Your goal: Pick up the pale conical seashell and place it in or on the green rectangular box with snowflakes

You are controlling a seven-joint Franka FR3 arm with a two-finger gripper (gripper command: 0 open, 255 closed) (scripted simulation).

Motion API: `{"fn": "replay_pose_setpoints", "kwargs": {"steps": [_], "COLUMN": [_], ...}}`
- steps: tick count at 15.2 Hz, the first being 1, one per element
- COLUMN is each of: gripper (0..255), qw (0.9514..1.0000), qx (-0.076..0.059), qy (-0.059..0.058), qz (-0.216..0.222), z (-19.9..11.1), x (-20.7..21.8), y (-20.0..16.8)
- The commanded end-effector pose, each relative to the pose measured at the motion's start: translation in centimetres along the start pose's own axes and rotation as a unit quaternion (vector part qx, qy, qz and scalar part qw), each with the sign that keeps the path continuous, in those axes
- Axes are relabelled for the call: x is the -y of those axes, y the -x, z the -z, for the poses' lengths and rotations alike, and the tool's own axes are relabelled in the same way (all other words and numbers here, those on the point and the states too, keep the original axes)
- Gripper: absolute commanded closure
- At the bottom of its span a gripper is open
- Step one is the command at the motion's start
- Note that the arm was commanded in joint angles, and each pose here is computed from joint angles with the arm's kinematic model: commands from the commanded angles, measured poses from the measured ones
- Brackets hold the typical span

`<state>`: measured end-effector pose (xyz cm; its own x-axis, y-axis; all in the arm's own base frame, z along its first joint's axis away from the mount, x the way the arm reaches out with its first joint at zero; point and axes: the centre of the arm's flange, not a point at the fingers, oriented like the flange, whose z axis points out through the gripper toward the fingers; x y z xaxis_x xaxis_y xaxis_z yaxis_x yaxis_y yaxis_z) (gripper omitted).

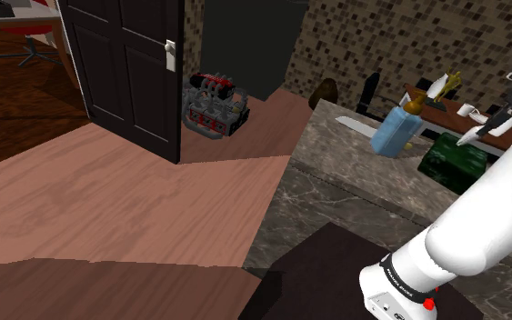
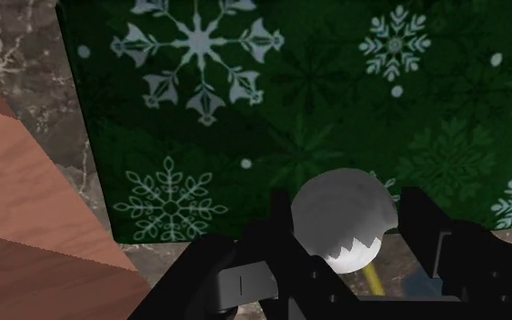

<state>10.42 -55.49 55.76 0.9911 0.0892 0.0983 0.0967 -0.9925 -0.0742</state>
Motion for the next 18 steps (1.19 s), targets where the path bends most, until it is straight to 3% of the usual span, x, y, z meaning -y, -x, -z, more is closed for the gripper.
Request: {"fn": "replay_pose_setpoints", "kwargs": {"steps": [1,9,17,18], "gripper": [255,255,255,0], "qw": [1.0000,1.0000,1.0000,1.0000], "qx": [0.000,0.000,0.000,0.000], "qy": [0.000,0.000,0.000,0.000], "qz": [0.000,0.000,0.000,0.000], "z": [-1.0,-5.2,-5.4,-5.4], "x": [-0.1,-0.5,-0.5,-0.5], "y": [0.1,0.5,0.5,0.4]}}
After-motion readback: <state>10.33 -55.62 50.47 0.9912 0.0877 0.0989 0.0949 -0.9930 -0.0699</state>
